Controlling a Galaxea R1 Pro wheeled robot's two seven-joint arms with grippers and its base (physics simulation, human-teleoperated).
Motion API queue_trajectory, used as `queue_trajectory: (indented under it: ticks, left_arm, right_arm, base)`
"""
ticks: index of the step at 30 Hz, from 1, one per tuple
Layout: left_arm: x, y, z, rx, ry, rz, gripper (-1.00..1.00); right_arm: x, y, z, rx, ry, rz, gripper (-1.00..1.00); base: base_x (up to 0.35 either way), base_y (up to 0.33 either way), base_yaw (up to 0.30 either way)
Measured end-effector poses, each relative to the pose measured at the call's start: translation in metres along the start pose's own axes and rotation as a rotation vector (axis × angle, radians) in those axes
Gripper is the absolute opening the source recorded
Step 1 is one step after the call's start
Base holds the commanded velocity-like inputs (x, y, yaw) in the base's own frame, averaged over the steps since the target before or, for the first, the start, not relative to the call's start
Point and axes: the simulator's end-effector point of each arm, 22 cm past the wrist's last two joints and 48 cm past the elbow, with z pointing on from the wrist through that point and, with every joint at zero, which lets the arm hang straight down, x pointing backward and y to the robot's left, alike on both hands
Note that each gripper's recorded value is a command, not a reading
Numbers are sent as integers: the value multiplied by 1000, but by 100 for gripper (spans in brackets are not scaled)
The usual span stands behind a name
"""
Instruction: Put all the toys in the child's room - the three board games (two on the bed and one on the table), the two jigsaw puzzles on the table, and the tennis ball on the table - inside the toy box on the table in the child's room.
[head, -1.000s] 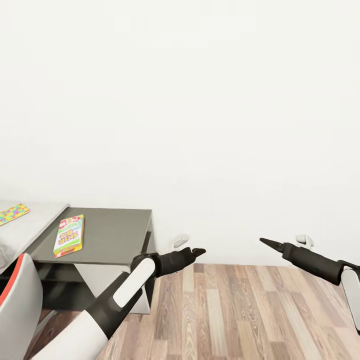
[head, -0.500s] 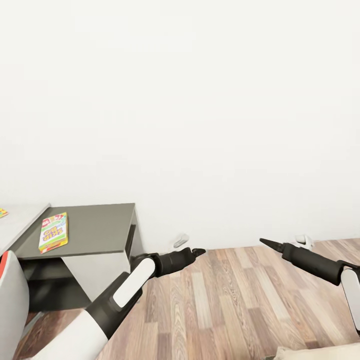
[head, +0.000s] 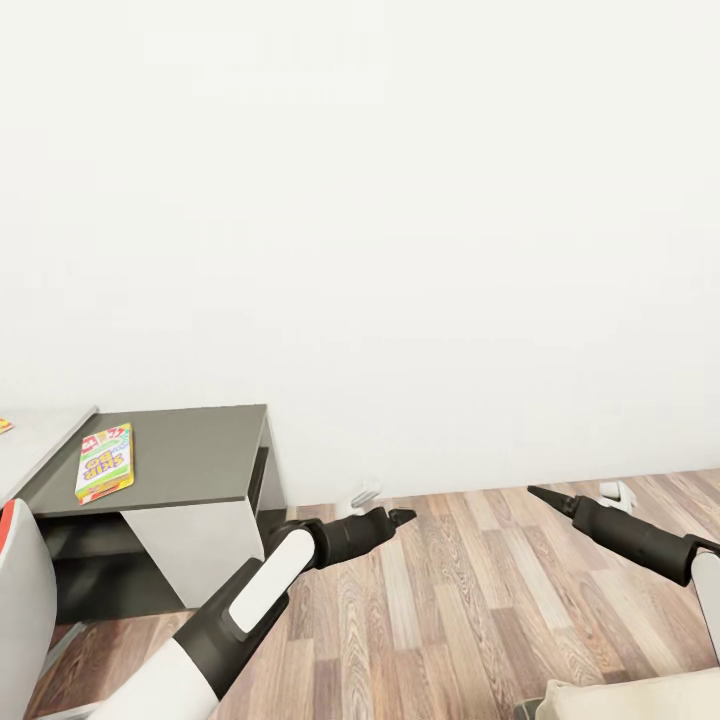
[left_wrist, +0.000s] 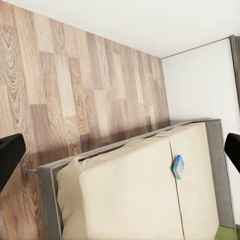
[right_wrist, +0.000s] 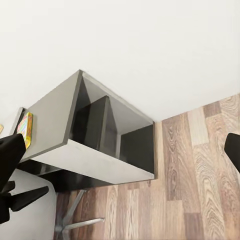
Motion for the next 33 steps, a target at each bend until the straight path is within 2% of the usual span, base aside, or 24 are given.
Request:
queue_trajectory:
  ticks: [33]
  left_arm:
    - [0,0,0,0,0,0,100]
  right_arm:
    - [0,0,0,0,0,0,100]
  base:
    - [0,0,0]
